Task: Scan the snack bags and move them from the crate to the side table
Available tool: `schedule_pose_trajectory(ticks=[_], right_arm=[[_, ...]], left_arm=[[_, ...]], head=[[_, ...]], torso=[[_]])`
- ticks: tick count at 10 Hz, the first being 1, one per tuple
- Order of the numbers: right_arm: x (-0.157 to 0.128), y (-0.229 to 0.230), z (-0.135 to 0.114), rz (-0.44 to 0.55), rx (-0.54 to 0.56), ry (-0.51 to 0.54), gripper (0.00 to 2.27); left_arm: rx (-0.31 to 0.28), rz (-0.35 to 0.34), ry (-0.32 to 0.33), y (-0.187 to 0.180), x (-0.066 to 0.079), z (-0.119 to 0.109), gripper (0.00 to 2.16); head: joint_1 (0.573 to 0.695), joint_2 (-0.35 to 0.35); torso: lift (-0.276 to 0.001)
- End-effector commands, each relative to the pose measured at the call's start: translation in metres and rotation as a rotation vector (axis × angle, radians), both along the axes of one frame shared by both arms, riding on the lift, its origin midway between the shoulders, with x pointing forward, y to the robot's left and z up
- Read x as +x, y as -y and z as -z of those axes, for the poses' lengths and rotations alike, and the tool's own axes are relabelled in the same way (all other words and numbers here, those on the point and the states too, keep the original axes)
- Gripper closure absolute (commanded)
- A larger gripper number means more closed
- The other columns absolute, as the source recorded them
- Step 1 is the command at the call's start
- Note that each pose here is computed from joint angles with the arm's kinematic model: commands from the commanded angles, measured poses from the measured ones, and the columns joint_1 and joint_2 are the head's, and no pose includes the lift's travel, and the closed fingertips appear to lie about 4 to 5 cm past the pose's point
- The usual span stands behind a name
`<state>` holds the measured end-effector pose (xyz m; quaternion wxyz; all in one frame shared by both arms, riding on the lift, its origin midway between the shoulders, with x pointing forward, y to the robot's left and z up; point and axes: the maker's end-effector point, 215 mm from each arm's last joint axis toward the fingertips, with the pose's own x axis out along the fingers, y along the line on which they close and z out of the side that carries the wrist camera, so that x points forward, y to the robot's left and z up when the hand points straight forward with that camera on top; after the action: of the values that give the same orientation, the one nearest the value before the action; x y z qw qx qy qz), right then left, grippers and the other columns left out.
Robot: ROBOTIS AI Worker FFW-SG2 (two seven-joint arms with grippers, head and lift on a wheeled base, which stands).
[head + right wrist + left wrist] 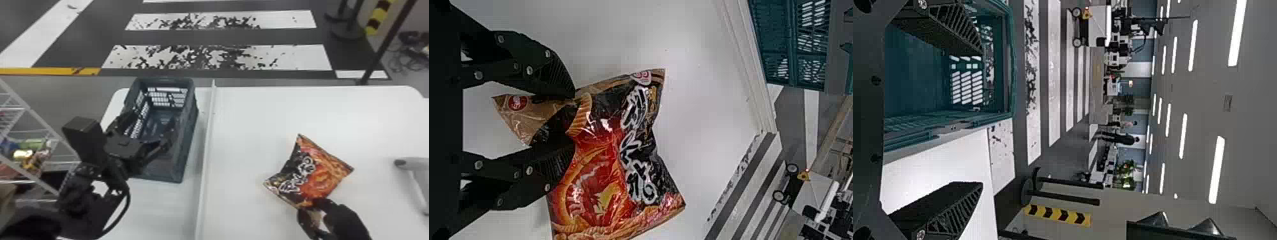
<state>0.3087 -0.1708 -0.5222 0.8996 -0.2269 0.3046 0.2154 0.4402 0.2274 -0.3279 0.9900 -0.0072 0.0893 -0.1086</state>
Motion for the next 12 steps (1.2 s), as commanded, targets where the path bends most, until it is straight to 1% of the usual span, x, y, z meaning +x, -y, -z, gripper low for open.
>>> schedule_pose_trajectory(ticks=[1, 2, 3, 4, 5, 7, 8, 9, 10, 11, 12], right_arm=[[0.008, 0.002, -0.01, 0.017, 0.035, 0.032, 2.25], [0.017, 0.009, -0.018, 0.054, 0.102, 0.035, 2.25], [0.027, 0.018, -0.029, 0.098, 0.216, 0.023, 2.25], [0.04, 0.024, -0.051, 0.161, 0.387, 0.013, 2.25], [0.054, 0.031, -0.077, 0.229, 0.557, 0.004, 2.25], [0.064, 0.032, -0.118, 0.286, 0.841, -0.047, 2.25], [0.063, 0.023, -0.131, 0.294, 1.022, -0.101, 2.24], [0.056, 0.015, -0.133, 0.299, 1.222, -0.18, 2.25], [0.051, 0.012, -0.136, 0.303, 1.399, -0.241, 2.24], [0.046, 0.013, -0.141, 0.305, 1.553, -0.288, 2.25], [0.043, 0.019, -0.141, 0.325, 1.66, -0.318, 2.25]], left_arm=[[0.0, 0.001, -0.005, 0.001, -0.001, 0.002, 0.07], [0.0, 0.007, -0.007, 0.001, -0.002, 0.003, 0.07], [-0.001, 0.007, -0.009, 0.001, -0.002, 0.003, 0.07], [0.0, 0.009, -0.011, 0.002, -0.003, 0.004, 0.07], [-0.005, 0.016, -0.014, 0.008, -0.004, 0.004, 0.07], [-0.001, 0.029, -0.018, 0.018, -0.005, 0.006, 0.07], [0.001, 0.032, -0.015, 0.02, -0.006, 0.005, 0.07], [0.006, 0.033, -0.021, 0.02, -0.009, 0.006, 0.07], [0.012, 0.034, -0.022, 0.02, -0.01, 0.006, 0.07], [0.014, 0.037, -0.023, 0.021, -0.01, 0.007, 0.07], [0.018, 0.042, -0.023, 0.025, -0.011, 0.007, 0.07]], head=[[0.695, 0.087], [0.695, 0.085], [0.695, 0.078], [0.695, 0.073], [0.695, 0.064], [0.695, 0.029], [0.695, 0.022], [0.695, 0.018], [0.695, 0.026], [0.695, 0.036], [0.695, 0.036]], torso=[[-0.087], [-0.087], [-0.087], [-0.087], [-0.087], [-0.087], [-0.087], [-0.087], [-0.087], [-0.087], [-0.087]])
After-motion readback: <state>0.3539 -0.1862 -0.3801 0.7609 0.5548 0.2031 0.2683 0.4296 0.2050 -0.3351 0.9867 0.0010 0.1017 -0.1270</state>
